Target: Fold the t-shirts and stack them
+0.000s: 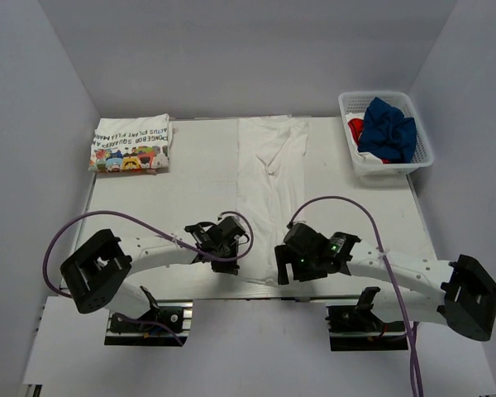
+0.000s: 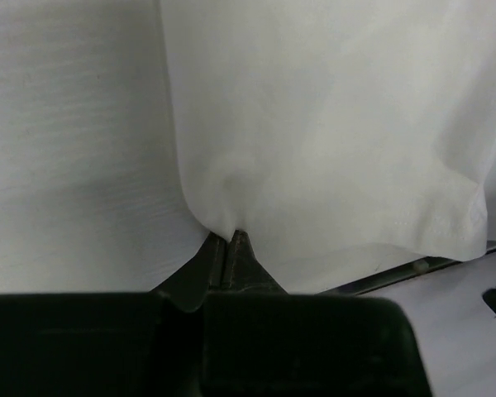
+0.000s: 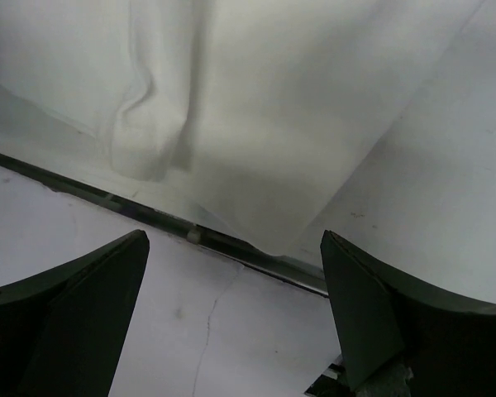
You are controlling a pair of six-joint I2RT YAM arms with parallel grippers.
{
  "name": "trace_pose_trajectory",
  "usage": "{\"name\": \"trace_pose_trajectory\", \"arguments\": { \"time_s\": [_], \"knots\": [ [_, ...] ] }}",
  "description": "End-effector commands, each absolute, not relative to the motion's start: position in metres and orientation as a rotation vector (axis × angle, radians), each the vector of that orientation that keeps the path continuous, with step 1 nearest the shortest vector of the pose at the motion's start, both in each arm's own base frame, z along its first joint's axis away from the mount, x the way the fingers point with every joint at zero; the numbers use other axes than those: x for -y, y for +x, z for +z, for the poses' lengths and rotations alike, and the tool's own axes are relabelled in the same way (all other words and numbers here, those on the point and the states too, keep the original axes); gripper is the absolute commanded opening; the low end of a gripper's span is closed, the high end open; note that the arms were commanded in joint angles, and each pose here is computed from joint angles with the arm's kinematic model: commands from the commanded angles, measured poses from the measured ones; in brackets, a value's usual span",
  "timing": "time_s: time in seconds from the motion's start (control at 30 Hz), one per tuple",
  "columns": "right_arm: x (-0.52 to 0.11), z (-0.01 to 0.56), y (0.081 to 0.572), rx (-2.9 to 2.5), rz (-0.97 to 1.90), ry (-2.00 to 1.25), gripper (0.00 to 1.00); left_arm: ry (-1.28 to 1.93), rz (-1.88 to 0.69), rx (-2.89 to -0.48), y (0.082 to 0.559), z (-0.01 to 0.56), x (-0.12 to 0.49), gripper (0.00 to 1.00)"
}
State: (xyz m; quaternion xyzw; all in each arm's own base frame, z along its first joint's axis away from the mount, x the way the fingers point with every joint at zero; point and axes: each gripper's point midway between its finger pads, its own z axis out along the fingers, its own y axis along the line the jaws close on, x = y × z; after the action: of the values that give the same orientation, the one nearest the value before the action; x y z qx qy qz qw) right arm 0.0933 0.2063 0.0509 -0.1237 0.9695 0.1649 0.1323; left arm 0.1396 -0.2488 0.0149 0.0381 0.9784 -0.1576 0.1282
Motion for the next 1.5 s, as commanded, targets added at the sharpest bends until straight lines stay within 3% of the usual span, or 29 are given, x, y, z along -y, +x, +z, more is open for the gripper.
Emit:
{"name": "trace_pose_trajectory", "arguments": {
  "time_s": [0.0, 0.3, 0.47, 0.57, 0.67, 0.7, 0.77, 0.8, 1.2, 1.47],
  "knots": [
    [-0.197, 0.049, 0.094, -2.817, 0.287, -0.331, 0.9, 0.112, -0.389, -2.96, 0.111, 0.006, 0.227, 0.0],
    [-0.19, 0.03, 0.081, -2.821, 0.172, -0.368, 0.9, 0.057, -0.4, -2.987, 0.101, 0.011, 0.221, 0.0],
    [-0.204, 0.016, 0.08, -2.818, 0.256, -0.394, 0.9, 0.059, -0.422, -2.984, 0.101, 0.01, 0.223, 0.0],
    [-0.205, 0.008, 0.078, -2.839, 0.249, -0.404, 0.77, 0.044, -0.436, -2.978, 0.101, 0.011, 0.224, 0.0],
    [-0.206, 0.006, 0.075, -2.843, 0.263, -0.413, 0.44, 0.044, -0.458, -2.963, 0.103, 0.016, 0.228, 0.0],
    [-0.207, 0.006, 0.076, -2.84, 0.267, -0.391, 0.24, 0.043, -0.467, -2.945, 0.108, 0.02, 0.231, 0.0],
    [-0.211, 0.012, 0.084, -2.797, 0.273, -0.374, 0.04, 0.038, -0.452, -2.935, 0.113, 0.025, 0.234, 0.0],
    [-0.212, 0.015, 0.086, -2.783, 0.27, -0.375, 0.0, 0.033, -0.432, -2.921, 0.117, 0.028, 0.234, 0.0],
    [-0.223, 0.083, 0.165, -2.481, 0.209, -0.18, 0.0, -0.132, -0.279, -2.693, 0.2, 0.105, 0.251, 0.06],
    [-0.226, 0.134, 0.256, -2.242, 0.161, -0.044, 0.0, -0.279, -0.146, -2.645, 0.282, 0.133, 0.253, 0.05]
  ]
}}
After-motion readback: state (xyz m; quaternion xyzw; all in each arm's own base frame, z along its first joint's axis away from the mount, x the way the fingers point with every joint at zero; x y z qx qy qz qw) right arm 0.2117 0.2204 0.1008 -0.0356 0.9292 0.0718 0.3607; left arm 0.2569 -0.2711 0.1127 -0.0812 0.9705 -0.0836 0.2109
